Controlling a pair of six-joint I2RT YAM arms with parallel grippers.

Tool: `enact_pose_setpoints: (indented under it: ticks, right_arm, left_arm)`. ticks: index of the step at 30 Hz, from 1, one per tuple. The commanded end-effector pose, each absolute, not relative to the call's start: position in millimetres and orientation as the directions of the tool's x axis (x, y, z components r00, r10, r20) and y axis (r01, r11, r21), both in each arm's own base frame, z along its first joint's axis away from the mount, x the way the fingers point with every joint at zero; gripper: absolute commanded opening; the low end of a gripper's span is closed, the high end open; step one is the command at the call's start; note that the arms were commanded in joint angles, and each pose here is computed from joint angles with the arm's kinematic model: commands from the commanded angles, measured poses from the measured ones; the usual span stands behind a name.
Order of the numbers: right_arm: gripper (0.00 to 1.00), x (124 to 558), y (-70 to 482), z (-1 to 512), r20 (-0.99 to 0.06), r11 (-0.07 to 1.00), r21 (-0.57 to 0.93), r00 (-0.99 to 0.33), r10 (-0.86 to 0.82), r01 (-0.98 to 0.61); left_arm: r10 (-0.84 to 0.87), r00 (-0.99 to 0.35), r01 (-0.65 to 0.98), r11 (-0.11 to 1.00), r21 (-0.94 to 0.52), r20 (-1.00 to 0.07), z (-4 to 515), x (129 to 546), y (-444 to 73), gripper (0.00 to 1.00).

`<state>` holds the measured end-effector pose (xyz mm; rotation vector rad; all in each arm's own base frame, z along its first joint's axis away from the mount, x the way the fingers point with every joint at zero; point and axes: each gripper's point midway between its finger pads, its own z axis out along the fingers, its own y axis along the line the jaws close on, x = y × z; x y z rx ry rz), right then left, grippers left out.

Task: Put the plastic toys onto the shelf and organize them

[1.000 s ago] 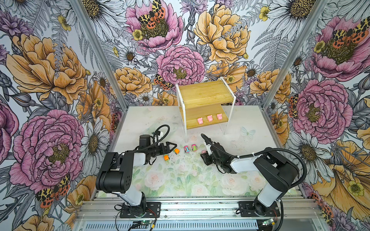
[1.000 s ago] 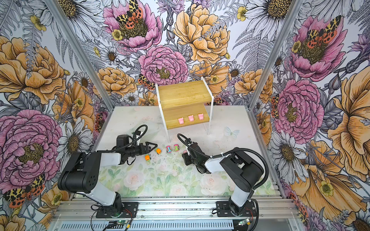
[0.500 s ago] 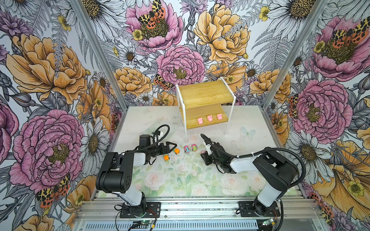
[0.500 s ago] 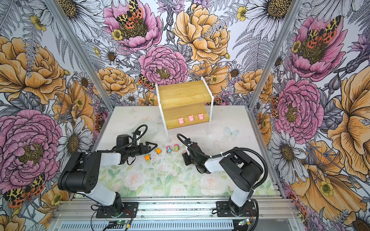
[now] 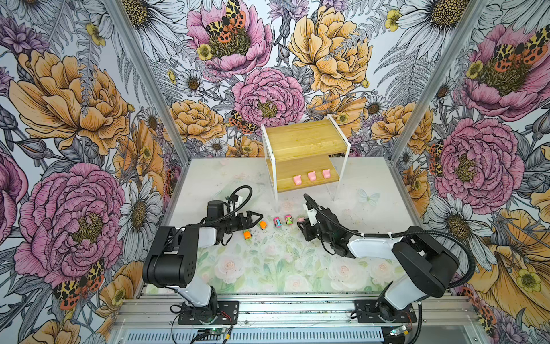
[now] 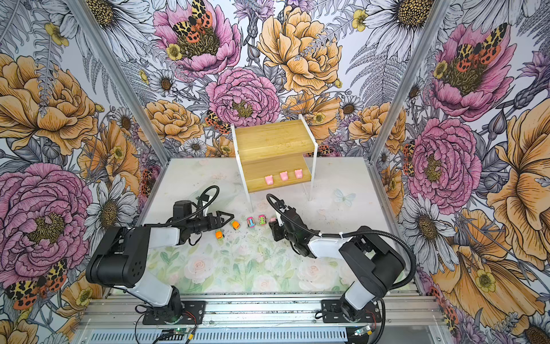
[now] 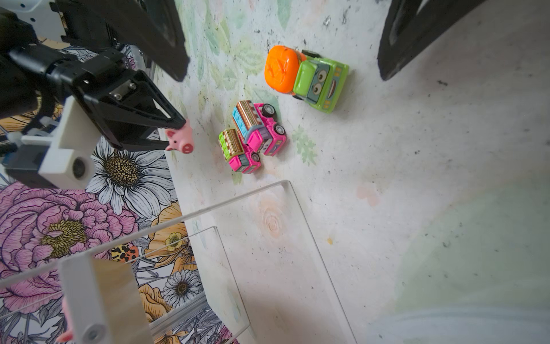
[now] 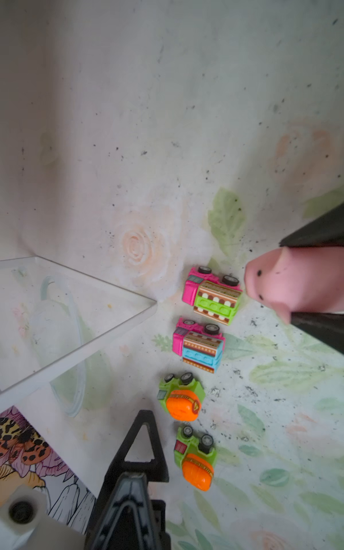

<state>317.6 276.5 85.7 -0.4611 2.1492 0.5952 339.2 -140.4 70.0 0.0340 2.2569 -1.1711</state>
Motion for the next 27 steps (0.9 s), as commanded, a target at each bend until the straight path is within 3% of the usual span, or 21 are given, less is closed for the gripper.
enact_pose_setpoints:
  ticks: [1,10,27]
  right_arm:
    - [0.35,333.6,297.6,150.3,-0.878,0.782,0.280,-0.478,-0.026,-0.556]
    - [0.36,366.8,321.0,218.9,-0.938,0.785,0.239,-0.343,0.036,-0.572]
    - [0.37,413.0,345.6,226.0,-0.949,0.860,0.214,-0.306,0.071,-0.464]
  left_arm:
    - [-0.238,-0.822,0.295,0.598,-0.745,-0.517,75.3,343.7,-140.2,0.99]
    - [-0.238,-0.823,0.295,0.598,-0.746,-0.516,75.2,343.5,-140.4,0.99]
    - [-0.237,-0.822,0.296,0.598,-0.745,-0.517,75.5,343.8,-140.4,0.99]
